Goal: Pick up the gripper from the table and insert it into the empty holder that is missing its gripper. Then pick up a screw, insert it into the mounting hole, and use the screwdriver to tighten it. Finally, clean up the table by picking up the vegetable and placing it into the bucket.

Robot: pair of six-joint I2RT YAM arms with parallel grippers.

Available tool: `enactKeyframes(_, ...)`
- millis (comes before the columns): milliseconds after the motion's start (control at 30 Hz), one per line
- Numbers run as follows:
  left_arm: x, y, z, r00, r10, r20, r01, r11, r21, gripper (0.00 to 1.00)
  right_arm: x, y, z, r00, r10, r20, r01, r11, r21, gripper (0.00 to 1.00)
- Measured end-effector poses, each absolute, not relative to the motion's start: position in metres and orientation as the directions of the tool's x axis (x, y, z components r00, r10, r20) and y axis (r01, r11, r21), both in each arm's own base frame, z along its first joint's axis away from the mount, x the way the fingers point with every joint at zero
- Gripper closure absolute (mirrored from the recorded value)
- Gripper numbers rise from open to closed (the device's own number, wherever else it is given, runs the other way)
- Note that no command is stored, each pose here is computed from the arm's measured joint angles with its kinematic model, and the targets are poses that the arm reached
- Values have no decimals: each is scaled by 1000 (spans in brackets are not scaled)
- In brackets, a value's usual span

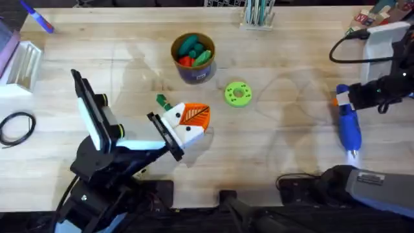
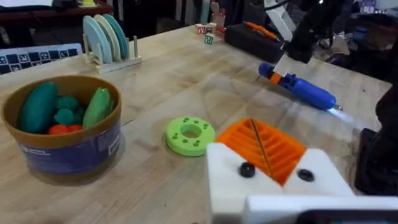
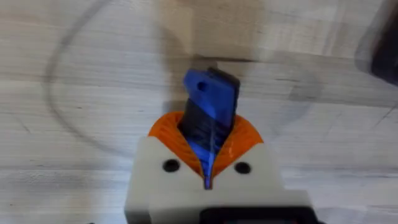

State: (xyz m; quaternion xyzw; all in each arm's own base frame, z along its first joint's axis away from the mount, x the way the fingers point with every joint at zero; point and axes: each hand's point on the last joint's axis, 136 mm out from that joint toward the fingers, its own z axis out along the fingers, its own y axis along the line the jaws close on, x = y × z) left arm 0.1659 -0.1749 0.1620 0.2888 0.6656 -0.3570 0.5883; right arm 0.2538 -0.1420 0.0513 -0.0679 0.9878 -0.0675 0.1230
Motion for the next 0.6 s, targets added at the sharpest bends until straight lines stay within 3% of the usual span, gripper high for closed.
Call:
enactKeyframes(367,166,-175,162,-141,-36,-989,805,578,-135,996,279,-96,146,-826,-222,-518,-91,960,-266,981)
enactKeyframes(600,166,-175,162,-141,-36,-989,804,578,-136,996,282,-54,215,-623,-113,-774,-13,991,-134,981)
